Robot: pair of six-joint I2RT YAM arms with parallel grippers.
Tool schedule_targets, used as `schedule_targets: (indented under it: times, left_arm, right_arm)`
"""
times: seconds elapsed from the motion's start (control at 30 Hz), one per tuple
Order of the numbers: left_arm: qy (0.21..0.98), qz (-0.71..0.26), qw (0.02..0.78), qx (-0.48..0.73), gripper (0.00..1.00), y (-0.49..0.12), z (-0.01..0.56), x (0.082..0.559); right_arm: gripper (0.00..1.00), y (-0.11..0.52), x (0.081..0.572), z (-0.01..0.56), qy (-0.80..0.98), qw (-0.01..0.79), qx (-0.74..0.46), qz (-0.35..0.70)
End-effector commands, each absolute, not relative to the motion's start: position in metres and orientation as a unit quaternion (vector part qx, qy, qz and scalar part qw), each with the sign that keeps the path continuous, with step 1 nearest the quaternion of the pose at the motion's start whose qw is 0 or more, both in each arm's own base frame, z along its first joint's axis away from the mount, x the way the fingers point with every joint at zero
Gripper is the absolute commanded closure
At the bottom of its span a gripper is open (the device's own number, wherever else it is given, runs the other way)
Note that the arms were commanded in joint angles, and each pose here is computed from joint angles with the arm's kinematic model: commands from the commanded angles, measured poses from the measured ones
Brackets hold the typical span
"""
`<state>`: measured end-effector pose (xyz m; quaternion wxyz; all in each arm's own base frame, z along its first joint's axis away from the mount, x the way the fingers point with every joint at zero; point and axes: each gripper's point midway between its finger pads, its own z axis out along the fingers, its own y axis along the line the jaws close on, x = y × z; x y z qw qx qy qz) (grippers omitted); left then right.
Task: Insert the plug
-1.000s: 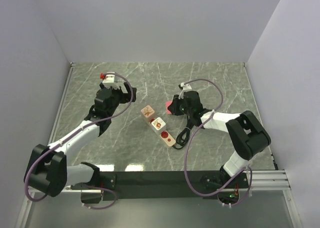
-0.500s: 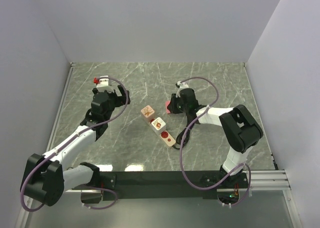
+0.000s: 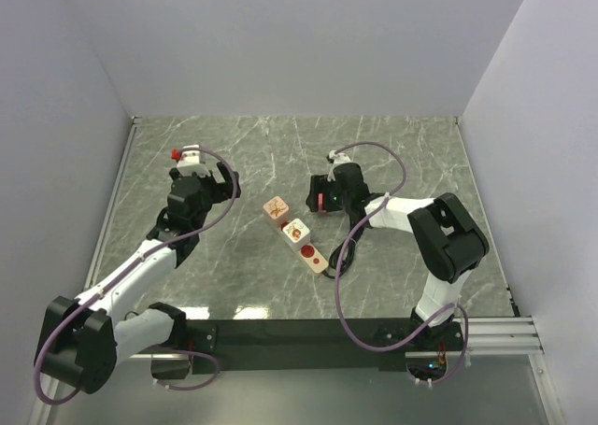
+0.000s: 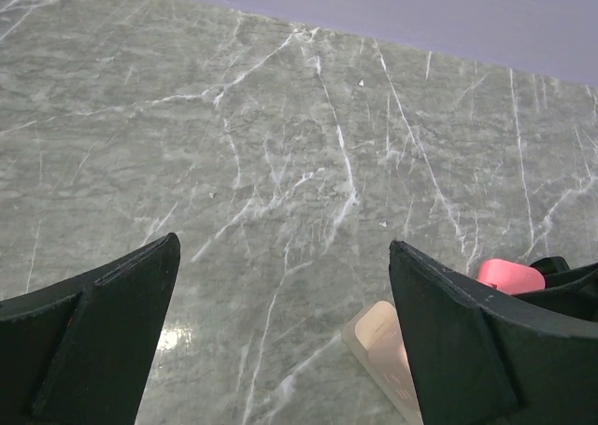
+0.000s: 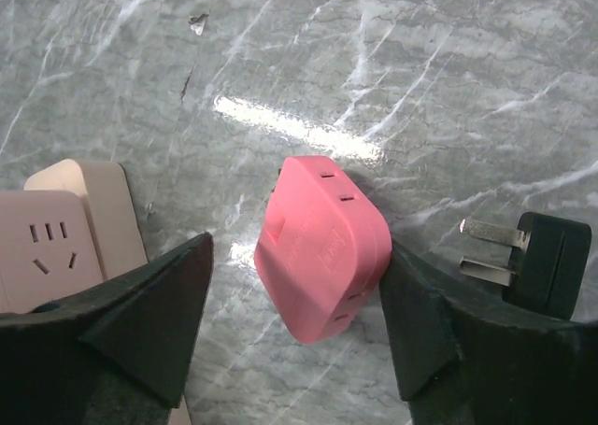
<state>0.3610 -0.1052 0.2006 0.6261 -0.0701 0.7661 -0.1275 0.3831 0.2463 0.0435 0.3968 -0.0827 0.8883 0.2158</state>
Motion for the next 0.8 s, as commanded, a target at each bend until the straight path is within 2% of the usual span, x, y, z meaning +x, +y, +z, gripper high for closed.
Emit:
schedule_targets:
  times: [0.0, 0.07, 0.5, 0.77]
  left_arm:
    - [0.752, -0.135, 0.64, -0.085, 0.01, -0.101, 0.212, 0.358]
    - [0.75, -0.131, 0.642, -0.092, 0.0, -0.098, 0.214, 0.357]
    - [0.738, -0.117, 0.648, -0.148, 0.01, -0.078, 0.221, 0.345]
    - [0.733, -0.105, 0.651, -0.168, 0.01, -0.07, 0.225, 0.343]
  right_arm:
    - [0.18, 0.243, 0.399, 0.072, 0.871, 0.438, -0.08, 0.21]
    - [0.11, 0.239, 0.399, 0.077, 0.87, 0.445, -0.079, 0.199]
    - [0.07, 0.188, 0.391, 0.152, 0.825, 0.548, -0.033, 0.133]
    - [0.05, 0.13, 0.368, 0.197, 0.774, 0.623, 0.034, 0.11]
